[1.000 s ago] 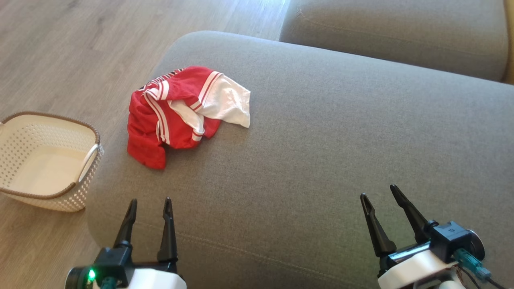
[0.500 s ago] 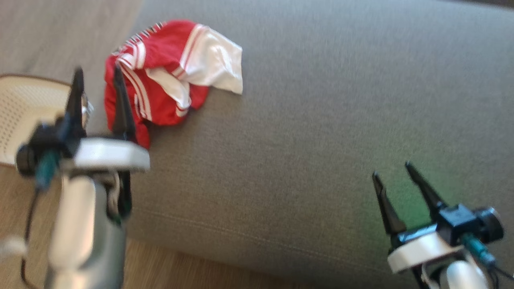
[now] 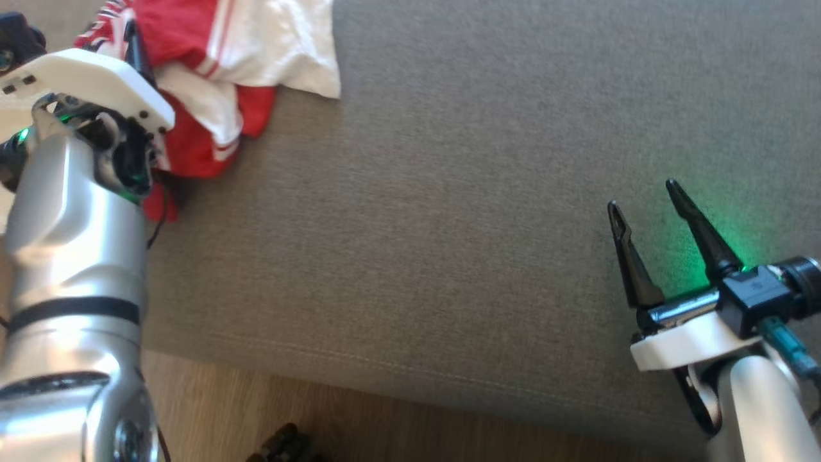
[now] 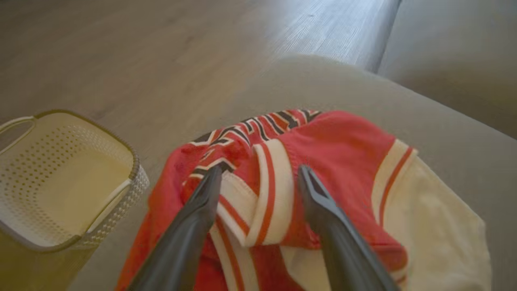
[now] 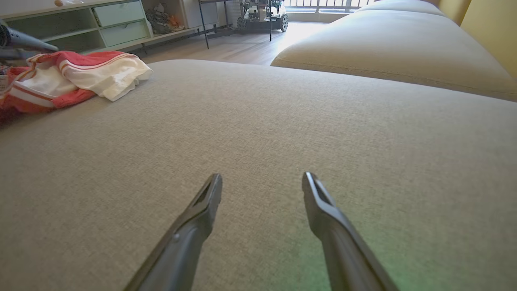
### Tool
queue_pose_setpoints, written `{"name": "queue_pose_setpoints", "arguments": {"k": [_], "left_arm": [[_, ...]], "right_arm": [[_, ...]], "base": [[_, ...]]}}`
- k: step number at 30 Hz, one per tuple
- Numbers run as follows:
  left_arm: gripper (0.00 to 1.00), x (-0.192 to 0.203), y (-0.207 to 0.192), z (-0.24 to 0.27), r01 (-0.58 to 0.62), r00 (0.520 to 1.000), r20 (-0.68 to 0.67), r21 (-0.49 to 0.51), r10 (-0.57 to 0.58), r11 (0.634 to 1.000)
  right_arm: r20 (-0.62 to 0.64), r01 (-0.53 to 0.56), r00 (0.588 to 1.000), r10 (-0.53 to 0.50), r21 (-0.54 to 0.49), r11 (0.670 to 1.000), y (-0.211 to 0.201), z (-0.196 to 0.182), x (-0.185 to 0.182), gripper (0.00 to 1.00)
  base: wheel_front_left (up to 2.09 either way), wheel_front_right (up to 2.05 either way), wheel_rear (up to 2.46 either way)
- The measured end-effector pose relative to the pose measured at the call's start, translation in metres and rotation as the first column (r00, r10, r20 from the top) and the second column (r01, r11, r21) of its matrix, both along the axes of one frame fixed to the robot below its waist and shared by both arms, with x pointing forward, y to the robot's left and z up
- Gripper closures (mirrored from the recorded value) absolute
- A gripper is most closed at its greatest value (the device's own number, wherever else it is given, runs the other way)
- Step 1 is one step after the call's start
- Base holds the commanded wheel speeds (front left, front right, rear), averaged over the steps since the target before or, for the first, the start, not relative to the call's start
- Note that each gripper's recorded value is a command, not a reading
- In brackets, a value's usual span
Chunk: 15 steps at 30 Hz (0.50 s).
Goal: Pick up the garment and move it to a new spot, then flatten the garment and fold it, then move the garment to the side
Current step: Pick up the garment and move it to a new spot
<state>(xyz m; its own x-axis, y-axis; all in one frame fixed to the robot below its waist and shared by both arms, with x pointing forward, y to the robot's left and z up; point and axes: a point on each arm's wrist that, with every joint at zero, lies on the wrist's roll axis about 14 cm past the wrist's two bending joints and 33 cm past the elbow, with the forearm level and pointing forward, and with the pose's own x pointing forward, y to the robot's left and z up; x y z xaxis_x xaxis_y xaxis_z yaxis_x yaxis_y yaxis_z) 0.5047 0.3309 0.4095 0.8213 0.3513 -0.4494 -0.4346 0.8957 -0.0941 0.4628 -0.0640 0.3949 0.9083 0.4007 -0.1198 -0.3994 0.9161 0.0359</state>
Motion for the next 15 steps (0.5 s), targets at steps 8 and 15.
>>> {"name": "queue_pose_setpoints", "arguments": {"k": [8,15], "left_arm": [[0.0,0.002,-0.009,-0.048,0.016,0.986,-0.167,-0.048,-0.024,0.999],[1.0,0.013,-0.011,-0.02,0.063,0.998,-0.001,0.064,-0.063,0.996]], "right_arm": [[0.006,0.082,0.997,-0.081,-0.018,0.997,-0.029,-0.004,0.011,0.0],[0.04,0.103,0.994,-0.103,-0.009,0.995,-0.034,0.012,0.012,0.0]], "base": [[0.0,0.0,0.0],[0.0,0.0,0.0]]}}
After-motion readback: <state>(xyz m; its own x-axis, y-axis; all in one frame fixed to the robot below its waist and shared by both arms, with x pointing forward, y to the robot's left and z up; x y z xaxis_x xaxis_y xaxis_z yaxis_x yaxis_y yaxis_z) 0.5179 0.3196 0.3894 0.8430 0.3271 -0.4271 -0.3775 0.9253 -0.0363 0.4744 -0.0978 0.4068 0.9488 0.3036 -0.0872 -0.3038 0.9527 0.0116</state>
